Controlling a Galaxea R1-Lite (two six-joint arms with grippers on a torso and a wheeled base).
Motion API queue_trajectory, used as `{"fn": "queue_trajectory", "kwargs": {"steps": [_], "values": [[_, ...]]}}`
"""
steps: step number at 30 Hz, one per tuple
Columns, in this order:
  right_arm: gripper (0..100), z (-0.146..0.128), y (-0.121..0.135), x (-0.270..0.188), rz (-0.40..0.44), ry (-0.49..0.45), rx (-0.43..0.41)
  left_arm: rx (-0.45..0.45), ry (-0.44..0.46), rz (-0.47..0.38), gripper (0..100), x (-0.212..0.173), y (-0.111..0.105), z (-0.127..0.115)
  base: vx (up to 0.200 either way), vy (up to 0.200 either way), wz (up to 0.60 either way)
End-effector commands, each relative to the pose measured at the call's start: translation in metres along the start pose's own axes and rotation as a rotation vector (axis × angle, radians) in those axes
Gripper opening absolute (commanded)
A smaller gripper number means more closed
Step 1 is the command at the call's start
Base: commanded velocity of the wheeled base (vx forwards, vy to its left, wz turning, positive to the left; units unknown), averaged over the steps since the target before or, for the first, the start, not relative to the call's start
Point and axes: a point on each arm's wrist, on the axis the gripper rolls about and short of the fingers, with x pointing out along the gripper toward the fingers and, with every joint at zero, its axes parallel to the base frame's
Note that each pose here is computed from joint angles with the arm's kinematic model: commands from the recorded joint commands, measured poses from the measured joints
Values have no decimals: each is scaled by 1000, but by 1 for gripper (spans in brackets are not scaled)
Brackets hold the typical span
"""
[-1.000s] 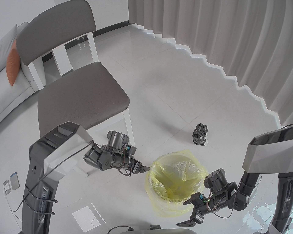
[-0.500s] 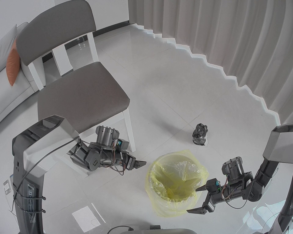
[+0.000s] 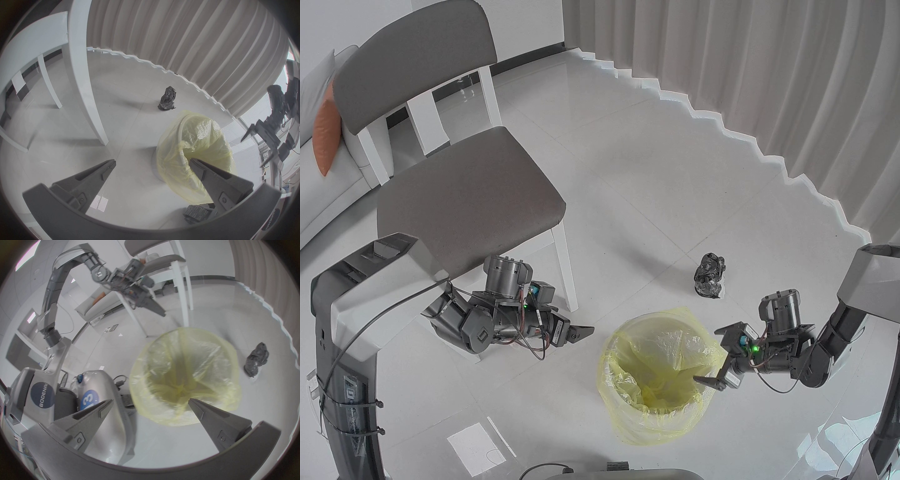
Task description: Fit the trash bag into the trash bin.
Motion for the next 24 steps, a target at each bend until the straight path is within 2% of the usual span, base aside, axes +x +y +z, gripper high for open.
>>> {"fn": "queue_trajectory", "kwargs": {"steps": [1, 8, 21, 22, 24], "values": [[100, 19, -12, 24, -82, -40, -75, -11, -21, 22, 100, -20, 3, 1, 0, 0, 0], [100, 20, -24, 64, -96, -50, -83, 1, -46, 24, 100, -30, -1, 10, 0, 0, 0], [100, 21, -31, 91, -82, -33, -88, -1, -37, 23, 100, -32, -4, 7, 0, 0, 0], [0, 21, -31, 91, -82, -33, -88, -1, -37, 23, 100, -32, -4, 7, 0, 0, 0], [0, 25, -34, 92, -90, -38, -90, -5, -34, 29, 100, -33, -2, 6, 0, 0, 0]]}}
